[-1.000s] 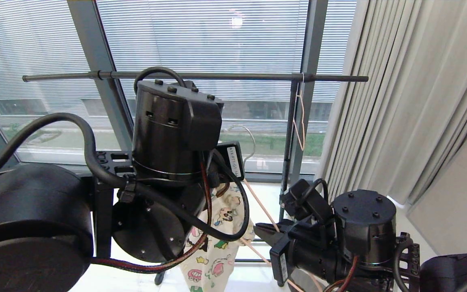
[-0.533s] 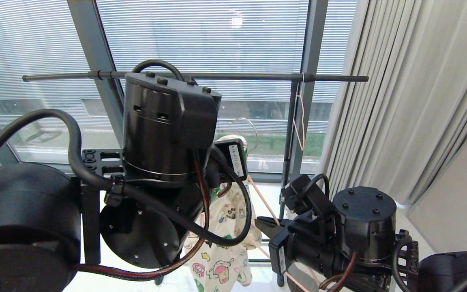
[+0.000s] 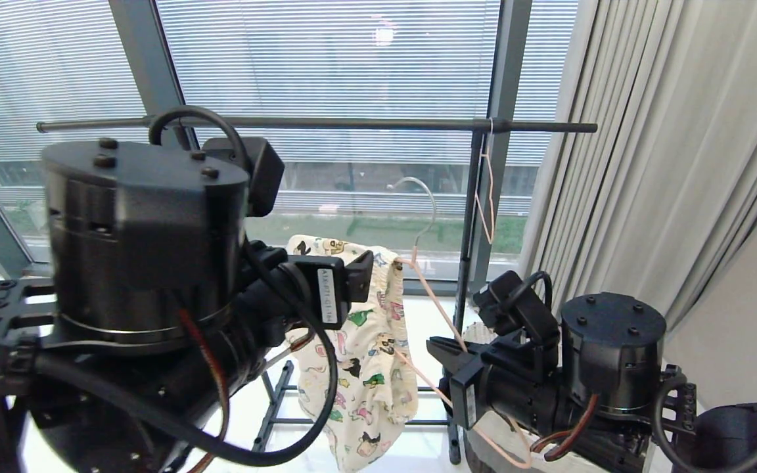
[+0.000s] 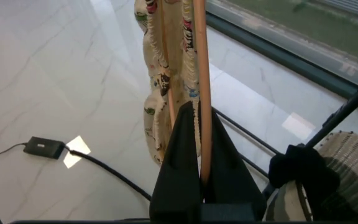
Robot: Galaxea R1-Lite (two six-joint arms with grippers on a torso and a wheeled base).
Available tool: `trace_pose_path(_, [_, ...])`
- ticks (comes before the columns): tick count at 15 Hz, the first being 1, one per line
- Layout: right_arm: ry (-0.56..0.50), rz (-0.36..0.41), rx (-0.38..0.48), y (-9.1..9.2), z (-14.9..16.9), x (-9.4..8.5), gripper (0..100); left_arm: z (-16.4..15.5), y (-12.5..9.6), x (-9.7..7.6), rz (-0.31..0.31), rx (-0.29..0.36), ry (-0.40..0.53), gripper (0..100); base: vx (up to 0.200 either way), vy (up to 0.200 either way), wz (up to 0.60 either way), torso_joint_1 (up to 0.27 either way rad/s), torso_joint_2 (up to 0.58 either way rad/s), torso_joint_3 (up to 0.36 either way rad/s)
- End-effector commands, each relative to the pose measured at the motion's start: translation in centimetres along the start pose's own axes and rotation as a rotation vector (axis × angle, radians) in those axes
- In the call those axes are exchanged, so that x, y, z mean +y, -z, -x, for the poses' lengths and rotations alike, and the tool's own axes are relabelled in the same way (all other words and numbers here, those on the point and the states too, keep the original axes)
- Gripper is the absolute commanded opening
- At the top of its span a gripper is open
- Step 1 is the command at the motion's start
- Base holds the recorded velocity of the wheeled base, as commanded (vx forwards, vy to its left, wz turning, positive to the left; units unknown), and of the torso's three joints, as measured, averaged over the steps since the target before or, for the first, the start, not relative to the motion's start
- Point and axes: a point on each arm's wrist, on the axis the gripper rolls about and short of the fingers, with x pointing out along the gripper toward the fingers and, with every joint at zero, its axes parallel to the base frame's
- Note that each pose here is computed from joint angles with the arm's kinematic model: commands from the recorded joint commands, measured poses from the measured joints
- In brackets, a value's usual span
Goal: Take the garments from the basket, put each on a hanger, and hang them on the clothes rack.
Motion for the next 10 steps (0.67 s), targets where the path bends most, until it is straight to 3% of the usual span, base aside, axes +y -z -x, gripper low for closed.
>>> trace_pose_path(1, [0.003,0.028,0.004,0.1,1.6,-0.8,0,1.9,0.1,2.9,-0.047,-0.014,0.033,100,0.0,0.0,0.0,0.0,0.0,0.0])
trace_pose_path(3, [-0.059,0.057,0.027,0.6,3.6,-1.3,0,2.8,0.9,4.1,-0.096,0.002,0.15,100,0.0,0.0,0.0,0.0,0.0,0.0])
trace_pose_path(6, [-0.183,0.177,0.067,2.1,7.2,-2.8,0,4.5,3.3,5.5,-0.192,0.04,0.304,100,0.0,0.0,0.0,0.0,0.0,0.0])
trace_pose_path(8, [-0.268,0.273,0.087,3.1,8.2,-3.1,0,6.1,5.8,6.4,-0.326,0.062,0.533,100,0.0,0.0,0.0,0.0,0.0,0.0])
trace_pose_path(10, [-0.322,0.329,0.101,3.7,8.4,-3.1,0,6.4,8.4,6.8,-0.475,0.094,0.689,100,0.0,0.0,0.0,0.0,0.0,0.0])
